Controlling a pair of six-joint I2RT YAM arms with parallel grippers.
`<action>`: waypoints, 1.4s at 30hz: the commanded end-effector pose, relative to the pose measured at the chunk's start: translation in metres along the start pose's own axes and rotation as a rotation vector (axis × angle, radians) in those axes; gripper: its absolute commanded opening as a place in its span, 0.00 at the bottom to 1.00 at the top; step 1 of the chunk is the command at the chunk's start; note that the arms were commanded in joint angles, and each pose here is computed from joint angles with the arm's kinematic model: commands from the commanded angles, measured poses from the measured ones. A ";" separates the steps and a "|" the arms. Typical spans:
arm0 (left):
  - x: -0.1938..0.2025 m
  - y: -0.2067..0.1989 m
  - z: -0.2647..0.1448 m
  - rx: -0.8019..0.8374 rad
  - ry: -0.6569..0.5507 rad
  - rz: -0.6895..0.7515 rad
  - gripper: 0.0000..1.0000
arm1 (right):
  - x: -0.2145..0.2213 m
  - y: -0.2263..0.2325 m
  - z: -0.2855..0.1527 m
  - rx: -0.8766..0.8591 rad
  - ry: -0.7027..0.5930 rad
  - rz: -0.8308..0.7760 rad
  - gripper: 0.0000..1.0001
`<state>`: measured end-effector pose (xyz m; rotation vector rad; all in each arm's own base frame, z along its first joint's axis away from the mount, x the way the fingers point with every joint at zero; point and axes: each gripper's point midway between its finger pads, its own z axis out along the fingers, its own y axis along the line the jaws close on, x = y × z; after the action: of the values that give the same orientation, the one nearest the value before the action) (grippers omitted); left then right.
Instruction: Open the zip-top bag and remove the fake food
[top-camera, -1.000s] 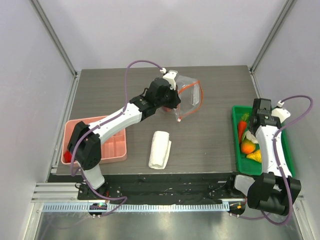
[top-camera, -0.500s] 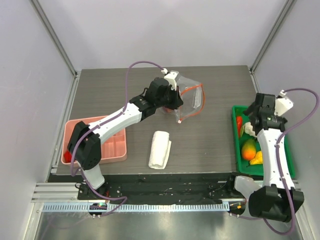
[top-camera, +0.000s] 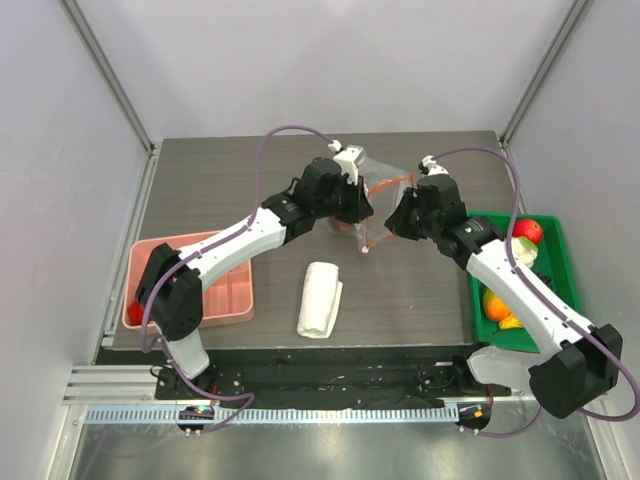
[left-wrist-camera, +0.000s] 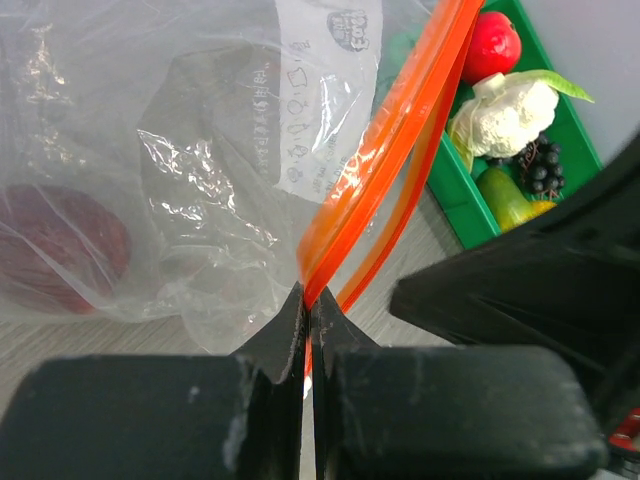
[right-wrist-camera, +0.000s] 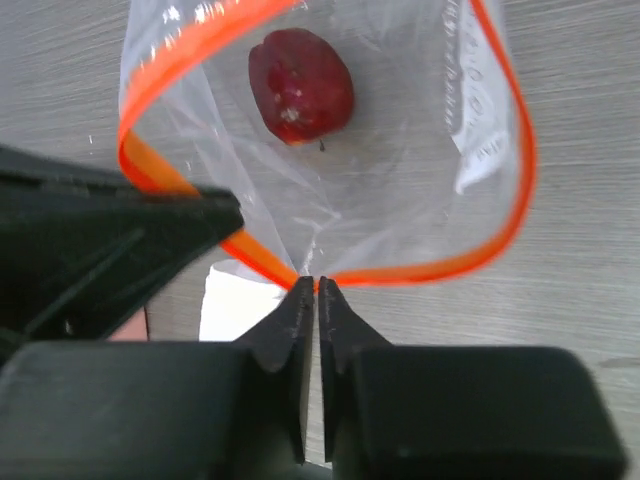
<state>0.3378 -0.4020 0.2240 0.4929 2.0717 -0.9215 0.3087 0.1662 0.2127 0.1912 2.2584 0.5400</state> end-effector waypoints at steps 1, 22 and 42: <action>-0.019 -0.027 -0.011 0.068 -0.057 0.011 0.00 | -0.024 0.026 0.008 -0.064 -0.040 0.096 0.04; -0.021 -0.057 -0.027 0.139 -0.053 0.024 0.00 | -0.035 -0.005 0.069 -0.001 -0.259 0.069 0.01; -0.026 -0.051 -0.001 0.042 -0.019 0.030 0.21 | 0.040 -0.034 0.119 -0.036 -0.049 0.035 0.01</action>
<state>0.3159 -0.4464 0.2440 0.5817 2.0776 -1.0030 0.3526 0.1942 0.0886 0.2073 2.2691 0.5966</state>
